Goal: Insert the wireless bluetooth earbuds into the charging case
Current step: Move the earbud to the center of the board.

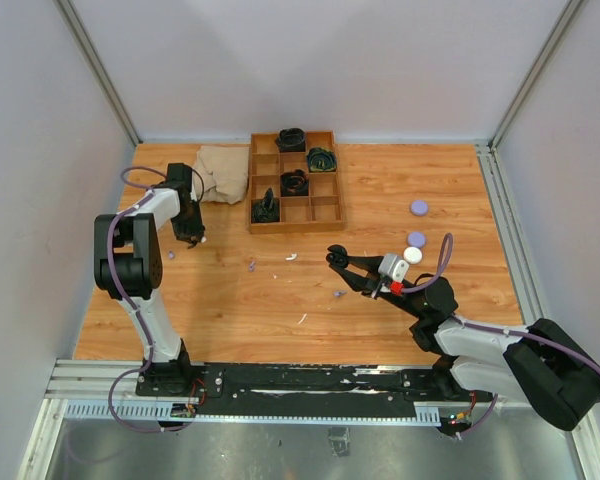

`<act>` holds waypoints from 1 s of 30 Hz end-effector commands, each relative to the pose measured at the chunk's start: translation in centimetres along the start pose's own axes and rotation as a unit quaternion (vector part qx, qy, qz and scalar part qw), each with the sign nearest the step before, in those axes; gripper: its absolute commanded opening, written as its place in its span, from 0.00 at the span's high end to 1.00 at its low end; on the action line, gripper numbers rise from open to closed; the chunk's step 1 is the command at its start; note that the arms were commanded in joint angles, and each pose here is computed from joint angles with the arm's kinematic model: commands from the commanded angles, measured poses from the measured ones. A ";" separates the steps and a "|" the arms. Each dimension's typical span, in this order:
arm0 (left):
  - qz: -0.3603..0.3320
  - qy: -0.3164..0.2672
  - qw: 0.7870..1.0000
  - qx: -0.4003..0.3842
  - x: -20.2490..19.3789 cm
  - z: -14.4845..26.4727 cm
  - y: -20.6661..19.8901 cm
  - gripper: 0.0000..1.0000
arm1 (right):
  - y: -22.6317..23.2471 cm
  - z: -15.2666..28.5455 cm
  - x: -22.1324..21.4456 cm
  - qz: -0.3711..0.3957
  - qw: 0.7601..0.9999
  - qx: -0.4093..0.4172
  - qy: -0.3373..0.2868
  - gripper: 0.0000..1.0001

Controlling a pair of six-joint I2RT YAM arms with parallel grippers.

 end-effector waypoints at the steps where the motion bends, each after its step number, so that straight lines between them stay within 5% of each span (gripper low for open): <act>1: 0.005 0.042 0.999 -0.004 -1.5 -0.6 0.3 0.69 | 0.0 -0.2 0.5 0.006 1.000 0.002 -0.016 0.99; 8: 0.024 0.056 0.998 -0.013 -2.9 0.1 0.4 0.79 | 0.0 -0.3 0.7 0.005 1.000 0.002 -0.020 0.99; 19: 0.068 0.073 0.993 -0.061 -6.4 2.7 -0.6 0.81 | 0.0 -0.3 1.1 0.004 1.000 0.004 -0.027 0.99; 30: 0.027 0.097 0.991 -0.092 -11.1 3.6 -4.1 0.76 | 0.0 -0.2 1.2 0.005 1.000 0.002 -0.030 0.99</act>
Point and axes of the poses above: each gripper's point midway between its finger pads, its own z axis back along the fingers, its own y axis along the line the jaws close on, x = y × z, the point moved 8 cm from there along z, back along the fingers, and after that the axes turned 8 degrees about z, right-handed, at the moved point
